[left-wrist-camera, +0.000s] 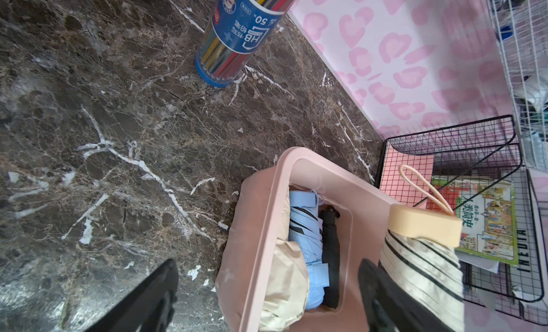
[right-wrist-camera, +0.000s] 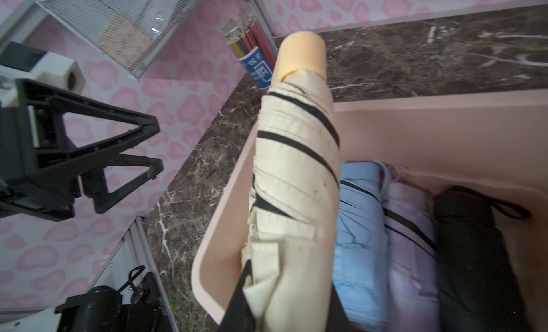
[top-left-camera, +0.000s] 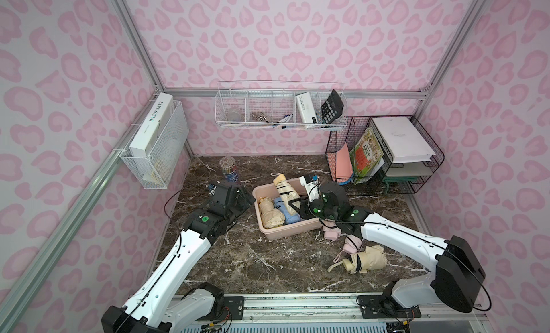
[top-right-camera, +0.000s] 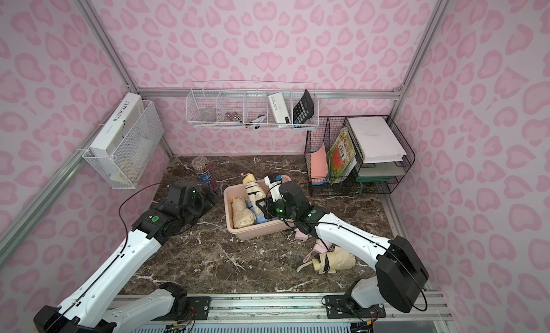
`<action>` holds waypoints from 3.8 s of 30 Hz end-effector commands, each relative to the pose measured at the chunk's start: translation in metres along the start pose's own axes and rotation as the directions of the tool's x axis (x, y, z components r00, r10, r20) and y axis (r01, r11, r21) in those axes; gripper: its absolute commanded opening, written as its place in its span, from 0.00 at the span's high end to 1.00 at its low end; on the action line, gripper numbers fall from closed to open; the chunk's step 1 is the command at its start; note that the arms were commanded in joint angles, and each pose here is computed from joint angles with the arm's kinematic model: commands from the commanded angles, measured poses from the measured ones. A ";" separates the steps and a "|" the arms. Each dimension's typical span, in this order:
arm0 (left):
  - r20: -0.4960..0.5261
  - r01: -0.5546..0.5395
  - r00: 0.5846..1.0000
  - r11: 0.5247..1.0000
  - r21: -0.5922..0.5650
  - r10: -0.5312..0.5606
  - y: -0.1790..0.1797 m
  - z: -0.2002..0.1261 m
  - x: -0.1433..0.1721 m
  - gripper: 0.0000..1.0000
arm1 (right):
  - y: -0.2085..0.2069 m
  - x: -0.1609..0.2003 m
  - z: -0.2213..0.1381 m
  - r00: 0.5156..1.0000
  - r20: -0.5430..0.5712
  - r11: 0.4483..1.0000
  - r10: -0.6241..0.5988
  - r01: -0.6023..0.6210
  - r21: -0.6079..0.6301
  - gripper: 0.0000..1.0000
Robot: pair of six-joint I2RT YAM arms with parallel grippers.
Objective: Put the umbrella into the storage box
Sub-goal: Place the umbrella in the storage box, then move the storage box to the center of the board, then pick up the umbrella from the center of the board.
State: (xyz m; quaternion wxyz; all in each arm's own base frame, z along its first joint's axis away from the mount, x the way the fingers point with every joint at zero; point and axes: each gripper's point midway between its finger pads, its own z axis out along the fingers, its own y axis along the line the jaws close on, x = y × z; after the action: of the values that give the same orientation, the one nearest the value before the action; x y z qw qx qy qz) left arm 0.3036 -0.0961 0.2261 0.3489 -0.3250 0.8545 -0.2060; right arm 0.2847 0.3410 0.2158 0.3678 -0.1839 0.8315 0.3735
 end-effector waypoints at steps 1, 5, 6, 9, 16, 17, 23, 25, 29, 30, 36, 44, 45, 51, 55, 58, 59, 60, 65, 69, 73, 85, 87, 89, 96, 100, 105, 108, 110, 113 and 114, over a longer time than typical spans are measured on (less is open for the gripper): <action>-0.035 -0.064 0.997 0.997 0.031 0.065 -0.007 0.009 0.006 0.08 | -0.042 0.017 -0.006 0.997 -0.072 0.977 -0.026 0.041 0.209 0.93; -0.115 -0.061 0.991 0.998 0.024 0.063 -0.007 0.024 0.020 0.12 | -0.060 0.027 0.000 0.991 -0.131 0.961 -0.027 0.062 0.271 0.93; -0.139 -0.061 0.988 0.998 0.020 0.063 -0.008 0.027 0.024 0.12 | -0.062 0.028 0.002 0.989 -0.142 0.959 -0.028 0.067 0.276 0.93; -0.199 -0.060 0.979 0.998 -0.032 0.053 -0.003 0.034 0.033 0.14 | -0.073 0.034 0.012 0.981 -0.194 0.945 -0.023 0.085 0.316 0.93; -0.302 -0.113 0.950 0.987 -0.113 0.074 0.009 0.047 0.049 0.19 | -0.086 0.042 0.033 0.970 -0.241 0.933 -0.034 0.117 0.339 0.88; -0.311 -0.114 0.948 0.986 -0.119 0.072 0.010 0.049 0.050 0.20 | -0.086 0.042 0.036 0.970 -0.241 0.937 -0.032 0.113 0.331 0.87; -0.389 -0.150 0.918 0.978 -0.146 0.083 0.016 0.062 0.063 0.22 | -0.091 0.050 0.045 0.969 -0.248 0.939 0.010 0.077 0.337 0.53; -0.408 -0.156 0.909 0.975 -0.156 0.080 0.019 0.065 0.067 0.23 | -0.094 0.043 0.040 0.975 -0.224 0.927 0.003 0.081 0.367 0.39; -0.434 -0.174 0.896 0.972 -0.156 0.091 0.021 0.072 0.072 0.27 | -0.098 0.028 0.028 0.978 -0.202 0.897 -0.044 0.127 0.423 0.32; -0.442 -0.178 0.892 0.972 -0.155 0.093 0.021 0.074 0.074 0.29 | -0.098 0.023 0.024 0.979 -0.194 0.890 -0.057 0.138 0.436 0.32; -0.445 -0.207 0.888 0.965 -0.159 0.117 0.022 0.079 0.073 0.38 | -0.084 -0.013 0.000 0.990 -0.069 0.885 -0.125 0.143 0.442 0.31; -0.452 -0.308 0.874 0.923 -0.233 0.177 0.041 0.083 0.068 0.62 | -0.075 -0.041 -0.027 0.988 0.058 0.884 -0.143 0.102 0.455 0.32; -0.448 -0.319 0.874 0.917 -0.241 0.186 0.043 0.082 0.067 0.65 | -0.076 -0.041 -0.031 0.989 0.055 0.879 -0.139 0.097 0.467 0.32; -0.425 -0.344 0.883 0.889 -0.301 0.198 0.062 0.072 0.058 0.77 | -0.099 -0.037 -0.060 0.995 0.089 0.841 -0.053 -0.004 0.541 0.32; -0.424 -0.345 0.885 0.883 -0.319 0.192 0.074 0.068 0.051 0.81 | -0.123 -0.032 -0.079 0.995 0.102 0.812 0.020 -0.076 0.578 0.31; -0.412 -0.374 0.883 0.868 -0.327 0.226 0.079 0.064 0.040 0.81 | -0.150 -0.015 -0.091 0.992 0.069 0.761 0.109 -0.128 0.636 0.30; -0.409 -0.380 0.882 0.867 -0.322 0.234 0.079 0.063 0.037 0.81 | -0.158 -0.007 -0.093 0.989 0.053 0.748 0.140 -0.140 0.648 0.29; -0.405 -0.381 0.882 0.869 -0.316 0.240 0.079 0.062 0.034 0.81 | -0.165 0.002 -0.093 0.985 0.034 0.738 0.170 -0.150 0.658 0.28; -0.390 -0.393 0.880 0.877 -0.275 0.272 0.070 0.058 0.026 0.62 | -0.177 0.036 -0.081 0.972 -0.056 0.738 0.230 -0.137 0.661 0.19; -0.356 -0.371 0.893 0.897 -0.241 0.273 0.059 0.055 0.021 0.45 | -0.181 0.057 -0.065 0.957 -0.120 0.757 0.265 -0.129 0.640 0.14; -0.307 -0.337 0.914 0.919 -0.207 0.266 0.046 0.046 0.013 0.31 | -0.191 0.070 -0.058 0.951 -0.157 0.747 0.268 -0.102 0.657 0.10; -0.190 -0.246 0.956 0.964 -0.103 0.224 0.013 0.027 -0.007 0.24 | -0.197 0.110 -0.033 0.908 -0.266 0.784 0.325 -0.101 0.612 0.11; -0.183 -0.246 0.957 0.965 -0.094 0.227 0.009 0.025 -0.009 0.24 | -0.199 0.115 -0.030 0.902 -0.268 0.782 0.339 -0.112 0.613 0.13; -0.176 -0.247 0.957 0.965 -0.087 0.229 0.006 0.022 -0.012 0.24 | -0.199 0.118 -0.028 0.898 -0.267 0.781 0.349 -0.121 0.612 0.16; -0.115 -0.253 0.962 0.966 -0.048 0.246 -0.004 0.009 -0.023 0.26 | -0.206 0.129 -0.021 0.884 -0.270 0.768 0.382 -0.141 0.625 0.27; -0.067 -0.264 0.963 0.964 -0.025 0.262 -0.007 0.005 -0.029 0.26 | -0.208 0.132 -0.018 0.879 -0.275 0.764 0.389 -0.141 0.630 0.34; -0.035 -0.276 0.961 0.961 -0.009 0.275 -0.009 0.000 -0.032 0.26 | -0.207 0.131 -0.021 0.884 -0.258 0.761 0.389 -0.150 0.632 0.48; -0.029 -0.278 0.960 0.961 -0.002 0.277 -0.010 -0.004 -0.034 0.26 | -0.204 0.127 -0.026 0.891 -0.232 0.760 0.390 -0.170 0.628 0.58; -0.023 -0.275 0.961 0.961 0.005 0.275 -0.010 -0.007 -0.034 0.26 | -0.202 0.122 -0.030 0.899 -0.209 0.759 0.386 -0.181 0.626 0.63; -0.015 -0.268 0.963 0.963 0.018 0.269 -0.012 -0.013 -0.034 0.26 | -0.195 0.112 -0.038 0.913 -0.168 0.764 0.371 -0.198 0.615 0.68; -0.010 -0.266 0.964 0.964 0.025 0.267 -0.012 -0.015 -0.034 0.26 | -0.193 0.107 -0.041 0.919 -0.153 0.766 0.363 -0.202 0.610 0.69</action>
State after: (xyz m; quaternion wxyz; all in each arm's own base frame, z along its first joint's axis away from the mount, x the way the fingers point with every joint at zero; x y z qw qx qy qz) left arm 0.3161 -0.0799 0.2538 0.3610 -0.2041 0.8946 -0.1666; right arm 0.3009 0.1813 0.0464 0.2060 0.0055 0.9714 0.1180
